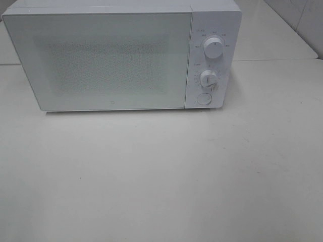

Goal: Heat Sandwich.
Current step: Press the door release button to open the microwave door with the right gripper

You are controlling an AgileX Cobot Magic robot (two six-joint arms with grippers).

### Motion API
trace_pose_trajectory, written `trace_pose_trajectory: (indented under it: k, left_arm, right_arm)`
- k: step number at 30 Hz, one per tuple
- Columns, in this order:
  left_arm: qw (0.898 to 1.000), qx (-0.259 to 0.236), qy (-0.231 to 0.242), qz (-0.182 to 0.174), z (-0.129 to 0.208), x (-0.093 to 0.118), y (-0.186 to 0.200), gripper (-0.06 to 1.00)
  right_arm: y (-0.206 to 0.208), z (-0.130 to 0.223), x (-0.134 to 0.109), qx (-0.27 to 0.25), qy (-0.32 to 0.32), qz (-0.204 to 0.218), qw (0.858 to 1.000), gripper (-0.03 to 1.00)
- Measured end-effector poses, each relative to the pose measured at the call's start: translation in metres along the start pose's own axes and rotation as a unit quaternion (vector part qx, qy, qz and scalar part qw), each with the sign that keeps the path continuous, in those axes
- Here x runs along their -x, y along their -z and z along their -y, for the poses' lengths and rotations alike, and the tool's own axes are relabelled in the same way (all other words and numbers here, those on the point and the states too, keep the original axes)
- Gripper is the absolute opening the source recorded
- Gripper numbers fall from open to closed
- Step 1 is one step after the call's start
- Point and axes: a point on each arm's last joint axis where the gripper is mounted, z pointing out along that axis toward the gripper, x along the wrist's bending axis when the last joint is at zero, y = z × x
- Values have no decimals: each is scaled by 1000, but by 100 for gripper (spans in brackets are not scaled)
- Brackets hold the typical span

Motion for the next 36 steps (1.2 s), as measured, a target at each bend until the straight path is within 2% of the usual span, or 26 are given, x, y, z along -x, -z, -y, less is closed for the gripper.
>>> trace_pose_trajectory:
  k: [6,21,36]
  left_arm:
    - [1000,0,0,0,0,0,0,99]
    - [1000,0,0,0,0,0,0,99]
    - [1000,0,0,0,0,0,0,99]
  right_arm:
    - [-20,-13,0,25,0,0,1000,75]
    - [-90,-36,1,12,-1,1,1000,75]
    - [-162,-50,1,47,-1,2,999,75]
